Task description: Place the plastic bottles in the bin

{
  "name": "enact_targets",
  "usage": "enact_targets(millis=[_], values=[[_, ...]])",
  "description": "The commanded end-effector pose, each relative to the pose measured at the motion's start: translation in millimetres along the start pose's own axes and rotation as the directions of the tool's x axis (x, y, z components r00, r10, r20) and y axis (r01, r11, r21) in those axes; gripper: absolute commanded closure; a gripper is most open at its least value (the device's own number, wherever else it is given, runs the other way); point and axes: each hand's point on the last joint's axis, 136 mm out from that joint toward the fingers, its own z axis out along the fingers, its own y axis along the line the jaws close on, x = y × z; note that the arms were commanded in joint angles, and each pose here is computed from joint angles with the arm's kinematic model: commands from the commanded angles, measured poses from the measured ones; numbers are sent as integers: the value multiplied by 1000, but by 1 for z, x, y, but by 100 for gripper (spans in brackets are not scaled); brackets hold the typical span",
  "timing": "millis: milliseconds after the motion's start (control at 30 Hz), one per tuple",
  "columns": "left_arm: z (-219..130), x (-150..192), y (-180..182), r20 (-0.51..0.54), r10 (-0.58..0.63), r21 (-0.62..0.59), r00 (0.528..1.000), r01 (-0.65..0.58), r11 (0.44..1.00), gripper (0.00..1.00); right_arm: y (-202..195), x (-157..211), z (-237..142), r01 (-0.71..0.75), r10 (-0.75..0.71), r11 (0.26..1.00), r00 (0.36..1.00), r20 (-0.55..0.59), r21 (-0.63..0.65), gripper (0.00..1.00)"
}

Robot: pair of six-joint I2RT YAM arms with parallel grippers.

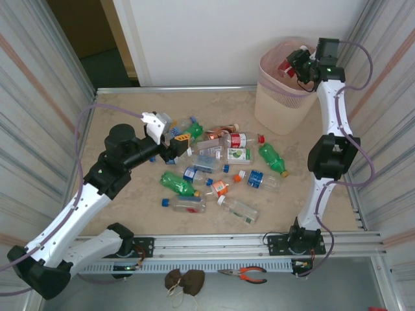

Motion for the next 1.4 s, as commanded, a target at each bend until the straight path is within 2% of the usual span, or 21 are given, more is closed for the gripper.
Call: enact_targets(millis=[0,200,433,733,833,967,1067,1200,1367], values=[[1,-2,7,24,27,-33,999,-27,999,33,-7,7,-8,-28,28,992,1000,6,120,53],[6,1,10,17,29,-42,999,-28,999,33,-47,16,-21,-1,8,950,1000,-23,311,50],[21,1,11,12,20,-16,1000,-20,1000,33,-62,-1,-46,155,-164,897,986,-14,415,49],[26,7,13,-2,8,-22,1000,-8,1000,34,-96,-24,-61,295,-305,809,950,-67,508,52],[23,5,12,-2,10,-20,1000,-10,1000,34,-107,-35,-68,339,-358,758,931,-78,557,52],[19,7,14,-4,16,-35,1000,-16,999,34,-121,-48,-79,390,-442,635,892,-100,667,53],[17,8,15,-4,20,-42,1000,-20,999,34,-112,-45,-73,431,-473,636,873,-118,640,53],[17,10,16,-17,19,-47,1000,-20,999,34,-74,-20,-46,547,-537,713,829,-160,439,52],[17,17,19,-40,14,-64,999,-16,998,34,-61,1,-21,595,-563,732,802,-199,331,53]])
